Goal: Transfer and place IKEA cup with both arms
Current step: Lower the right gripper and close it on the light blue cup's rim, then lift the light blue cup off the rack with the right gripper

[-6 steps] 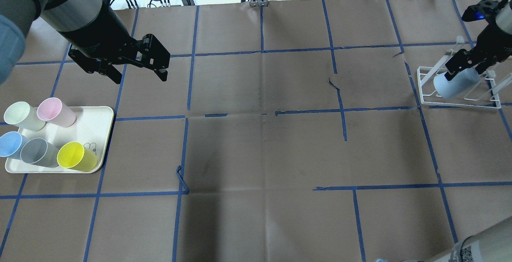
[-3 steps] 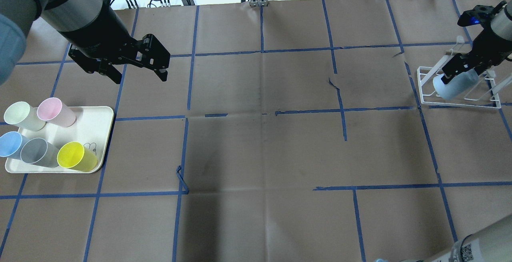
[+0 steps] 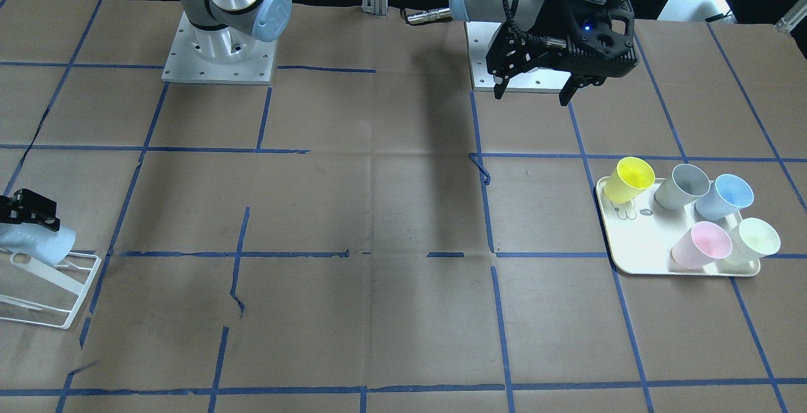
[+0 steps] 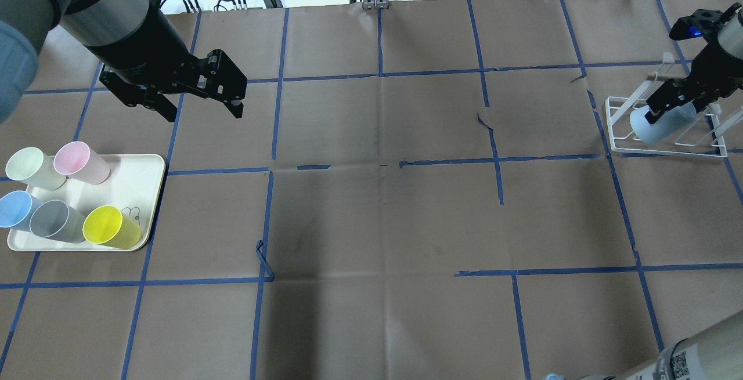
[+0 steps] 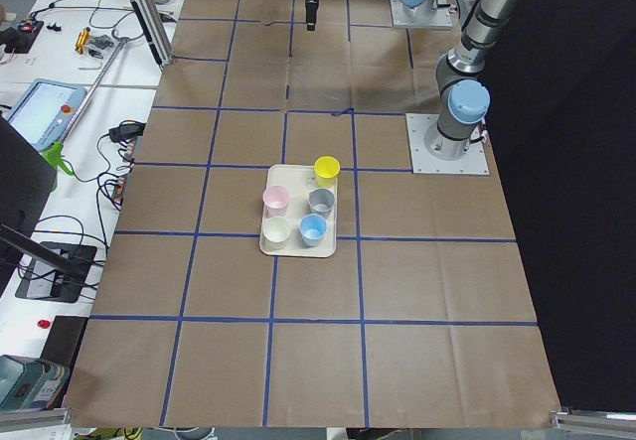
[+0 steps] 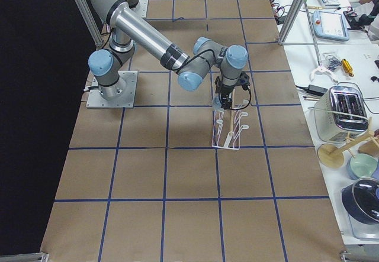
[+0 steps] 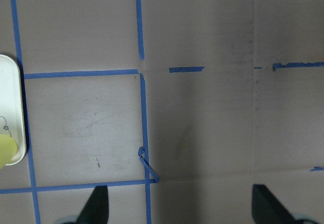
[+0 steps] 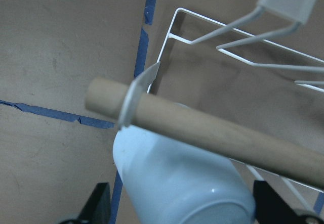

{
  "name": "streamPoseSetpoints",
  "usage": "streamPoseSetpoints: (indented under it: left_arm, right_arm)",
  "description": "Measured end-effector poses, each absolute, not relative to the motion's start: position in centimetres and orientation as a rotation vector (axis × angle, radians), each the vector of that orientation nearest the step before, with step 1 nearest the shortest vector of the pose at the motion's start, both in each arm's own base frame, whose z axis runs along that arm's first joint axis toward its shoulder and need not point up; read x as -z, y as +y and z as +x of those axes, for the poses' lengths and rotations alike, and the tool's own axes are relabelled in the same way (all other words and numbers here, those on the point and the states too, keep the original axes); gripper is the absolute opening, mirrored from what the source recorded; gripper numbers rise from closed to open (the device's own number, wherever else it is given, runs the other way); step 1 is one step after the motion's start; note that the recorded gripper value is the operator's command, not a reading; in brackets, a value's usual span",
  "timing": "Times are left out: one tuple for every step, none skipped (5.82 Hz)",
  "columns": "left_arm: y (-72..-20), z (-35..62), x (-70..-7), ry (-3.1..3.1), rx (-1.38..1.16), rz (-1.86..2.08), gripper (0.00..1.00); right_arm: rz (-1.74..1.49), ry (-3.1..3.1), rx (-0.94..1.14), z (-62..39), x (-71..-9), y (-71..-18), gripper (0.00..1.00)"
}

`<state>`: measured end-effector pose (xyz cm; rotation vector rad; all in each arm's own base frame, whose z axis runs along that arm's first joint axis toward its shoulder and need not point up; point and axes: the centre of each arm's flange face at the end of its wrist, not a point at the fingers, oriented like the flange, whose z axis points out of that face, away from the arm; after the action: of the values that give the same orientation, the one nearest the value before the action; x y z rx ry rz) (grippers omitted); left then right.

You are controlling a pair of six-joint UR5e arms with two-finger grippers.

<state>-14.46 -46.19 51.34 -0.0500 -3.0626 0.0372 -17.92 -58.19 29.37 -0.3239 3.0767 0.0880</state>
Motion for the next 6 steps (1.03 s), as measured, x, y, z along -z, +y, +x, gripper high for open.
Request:
streamPoseSetpoints:
  left_arm:
    - [-46.2,-14.5,-51.3,-3.063,-0.037,-0.050,0.99]
    - [-46.2,-14.5,-51.3,-3.063,-0.037,-0.050,0.99]
    - [-46.2,-14.5,-51.3,-3.063,-0.037,-0.049,0.99]
    - [-46.2,-14.5,-51.3,-3.063,-0.037,-0.049,0.99]
    - [-46.2,-14.5,-51.4,-3.063,-0.038,-0.050,0.99]
    - [-46.2,-14.4,-51.4,-3.065,-0.039,-0.051,0.99]
  right_arm:
    - [-0.318,3.074,-0.085,-18.0,-29.4,-58.2,0.74]
    - [-0.313,3.072,-0.084,-18.0,-29.4,-58.2,0.54]
    - [-0.308,3.071,-0.085,-18.0,-29.5,-58.1,0.41]
    - [-0.307,3.071,-0.086,-17.9,-29.6,-58.1,0.35]
    - [-0.307,3.075,-0.081,-17.9,-30.0,-58.1,0.34]
    - [-0.307,3.081,-0.067,-18.0,-30.7,-58.2,0.35]
